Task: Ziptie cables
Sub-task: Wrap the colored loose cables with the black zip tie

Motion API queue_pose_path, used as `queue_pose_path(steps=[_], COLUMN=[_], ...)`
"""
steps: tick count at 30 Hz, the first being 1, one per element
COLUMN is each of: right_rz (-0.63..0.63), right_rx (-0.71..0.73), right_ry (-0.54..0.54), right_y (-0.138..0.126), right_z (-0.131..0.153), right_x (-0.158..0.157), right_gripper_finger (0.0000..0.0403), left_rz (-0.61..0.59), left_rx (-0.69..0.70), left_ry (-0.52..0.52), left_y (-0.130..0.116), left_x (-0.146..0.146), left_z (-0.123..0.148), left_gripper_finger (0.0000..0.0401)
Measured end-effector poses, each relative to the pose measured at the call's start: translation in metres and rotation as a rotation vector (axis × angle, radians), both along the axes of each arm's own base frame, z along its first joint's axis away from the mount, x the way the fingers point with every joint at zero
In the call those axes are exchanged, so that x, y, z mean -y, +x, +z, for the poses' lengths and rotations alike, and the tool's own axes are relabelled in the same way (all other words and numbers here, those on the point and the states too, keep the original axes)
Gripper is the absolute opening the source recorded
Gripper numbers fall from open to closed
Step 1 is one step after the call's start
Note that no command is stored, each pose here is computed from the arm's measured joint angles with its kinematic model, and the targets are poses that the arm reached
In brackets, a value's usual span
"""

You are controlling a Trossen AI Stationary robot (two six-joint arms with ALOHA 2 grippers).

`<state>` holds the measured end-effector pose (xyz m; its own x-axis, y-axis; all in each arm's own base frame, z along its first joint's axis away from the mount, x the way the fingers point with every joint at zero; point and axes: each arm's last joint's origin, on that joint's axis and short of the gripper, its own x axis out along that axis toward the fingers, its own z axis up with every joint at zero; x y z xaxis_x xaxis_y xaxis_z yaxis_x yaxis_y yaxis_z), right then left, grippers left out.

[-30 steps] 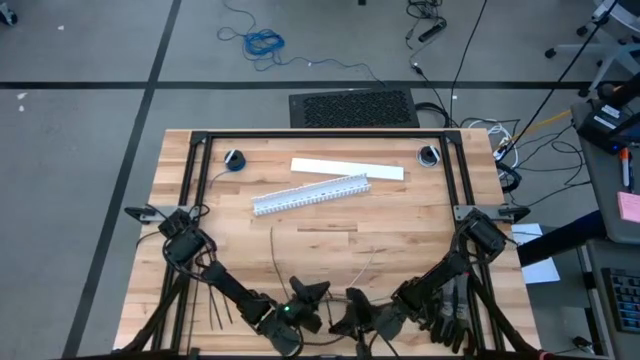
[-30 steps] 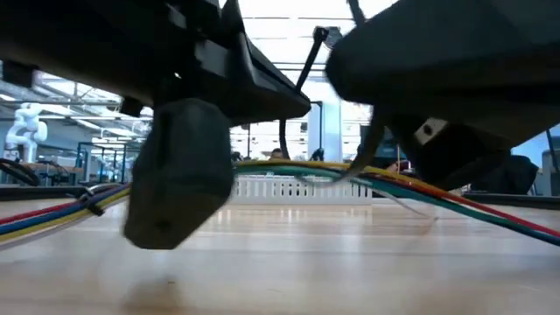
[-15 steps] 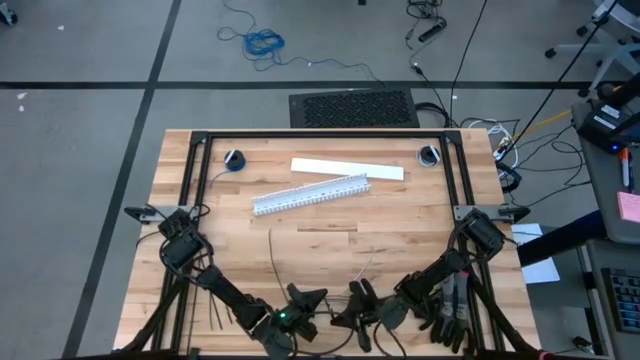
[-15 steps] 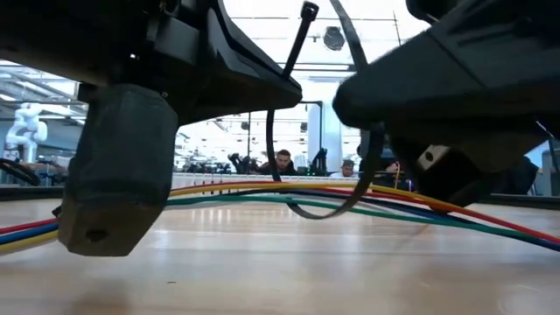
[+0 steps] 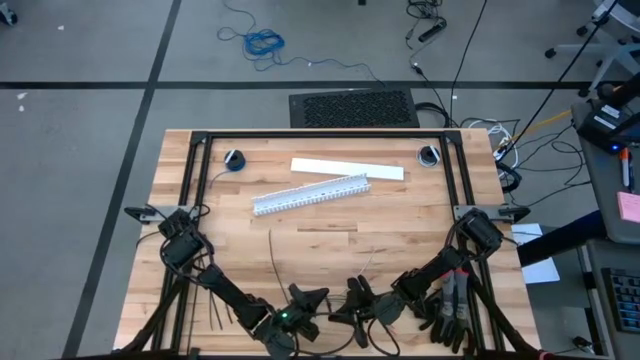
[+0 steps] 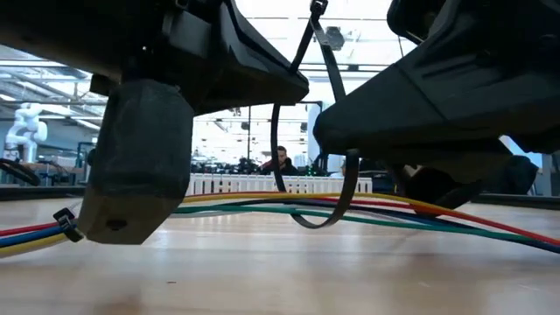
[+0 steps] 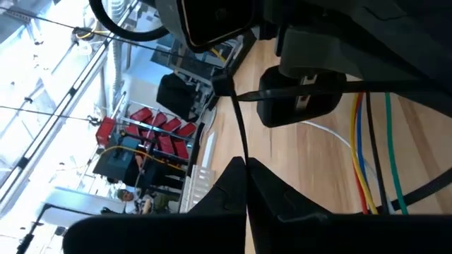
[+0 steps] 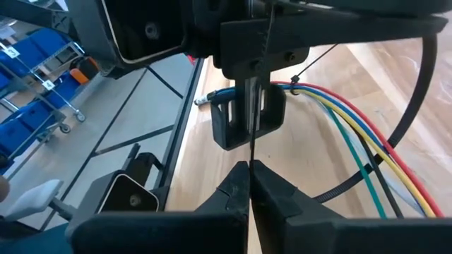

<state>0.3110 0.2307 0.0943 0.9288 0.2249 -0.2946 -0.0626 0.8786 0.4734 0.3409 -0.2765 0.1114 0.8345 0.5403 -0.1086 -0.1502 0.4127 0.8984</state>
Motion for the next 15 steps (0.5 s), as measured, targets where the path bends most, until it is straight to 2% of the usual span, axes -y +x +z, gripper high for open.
queue_pose_path(steps=[13, 15], right_rz=[0.002, 0.001], right_rx=[0.003, 0.003], right_ry=[0.003, 0.003], right_y=[-0.0003, -0.0003], right_z=[0.0003, 0.0003], right_x=[-0.0005, -0.0005], right_gripper_finger=[0.0, 0.0], left_rz=[0.006, 0.036], left_rx=[-0.012, -0.01], left_ry=[0.019, 0.035], left_y=[0.002, 0.0013], left_x=[-0.0017, -0.0026], left_z=[0.0004, 0.0002], left_gripper_finger=[0.0, 0.0])
